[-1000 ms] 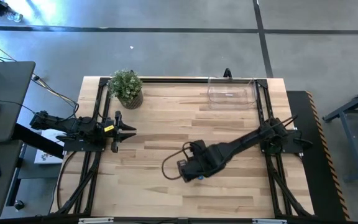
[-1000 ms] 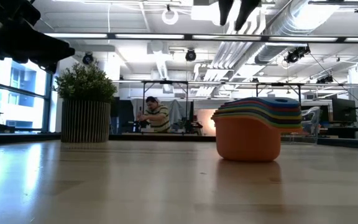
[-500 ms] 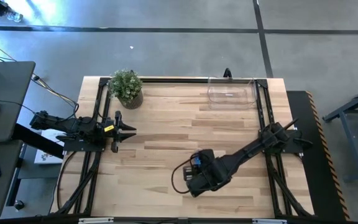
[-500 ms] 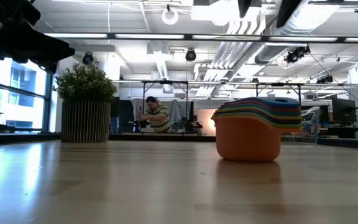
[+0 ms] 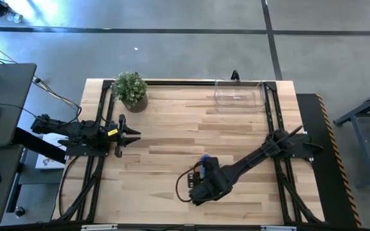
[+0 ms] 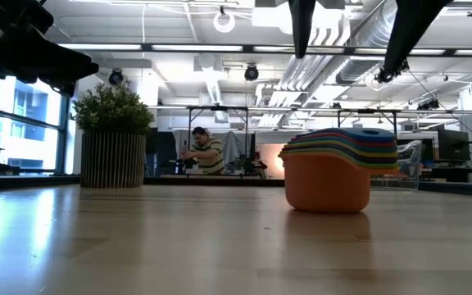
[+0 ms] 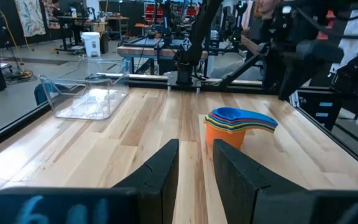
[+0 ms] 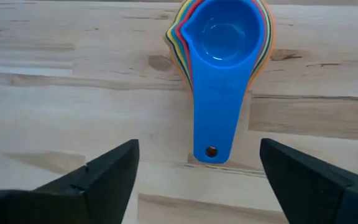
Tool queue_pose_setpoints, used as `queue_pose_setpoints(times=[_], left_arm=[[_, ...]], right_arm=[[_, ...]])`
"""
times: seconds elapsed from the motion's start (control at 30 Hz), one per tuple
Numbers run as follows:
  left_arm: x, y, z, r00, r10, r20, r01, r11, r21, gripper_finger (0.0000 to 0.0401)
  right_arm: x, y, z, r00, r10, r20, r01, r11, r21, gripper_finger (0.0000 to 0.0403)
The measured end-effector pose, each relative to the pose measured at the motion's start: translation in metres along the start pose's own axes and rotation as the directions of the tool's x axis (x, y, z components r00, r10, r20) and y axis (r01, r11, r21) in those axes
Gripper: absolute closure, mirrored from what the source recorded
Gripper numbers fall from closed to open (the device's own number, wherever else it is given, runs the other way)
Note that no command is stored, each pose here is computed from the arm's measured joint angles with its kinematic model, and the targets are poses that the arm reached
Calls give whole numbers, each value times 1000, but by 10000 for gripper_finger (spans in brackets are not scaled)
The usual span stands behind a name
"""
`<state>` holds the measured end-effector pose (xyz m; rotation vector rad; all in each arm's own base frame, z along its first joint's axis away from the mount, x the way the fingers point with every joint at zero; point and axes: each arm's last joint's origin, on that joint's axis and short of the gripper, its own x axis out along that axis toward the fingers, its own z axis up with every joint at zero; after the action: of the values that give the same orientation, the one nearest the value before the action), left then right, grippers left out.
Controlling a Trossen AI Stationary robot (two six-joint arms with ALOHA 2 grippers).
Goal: Nest measuring cups in basket
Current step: Put the nested measuring cups into the transparent bin
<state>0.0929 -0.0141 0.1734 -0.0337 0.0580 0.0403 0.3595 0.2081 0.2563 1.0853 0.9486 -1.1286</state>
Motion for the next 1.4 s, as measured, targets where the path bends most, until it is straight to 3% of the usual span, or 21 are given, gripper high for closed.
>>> queue_pose_setpoints(times=[0.27, 0.8, 1.4], left_arm=[[0, 0, 0, 1000, 0, 0, 0, 1000, 0, 311], [0, 0, 0, 1000, 0, -1, 0, 1000, 0, 311], [0, 0, 0, 1000, 0, 0, 0, 1000, 0, 311]], right_arm=[[22, 4, -6, 999, -48, 23, 48, 999, 19, 61], [48, 13, 11, 985, -173, -22, 173, 985, 13, 61], [91, 10, 10, 983, -181, -29, 182, 982, 58, 61]])
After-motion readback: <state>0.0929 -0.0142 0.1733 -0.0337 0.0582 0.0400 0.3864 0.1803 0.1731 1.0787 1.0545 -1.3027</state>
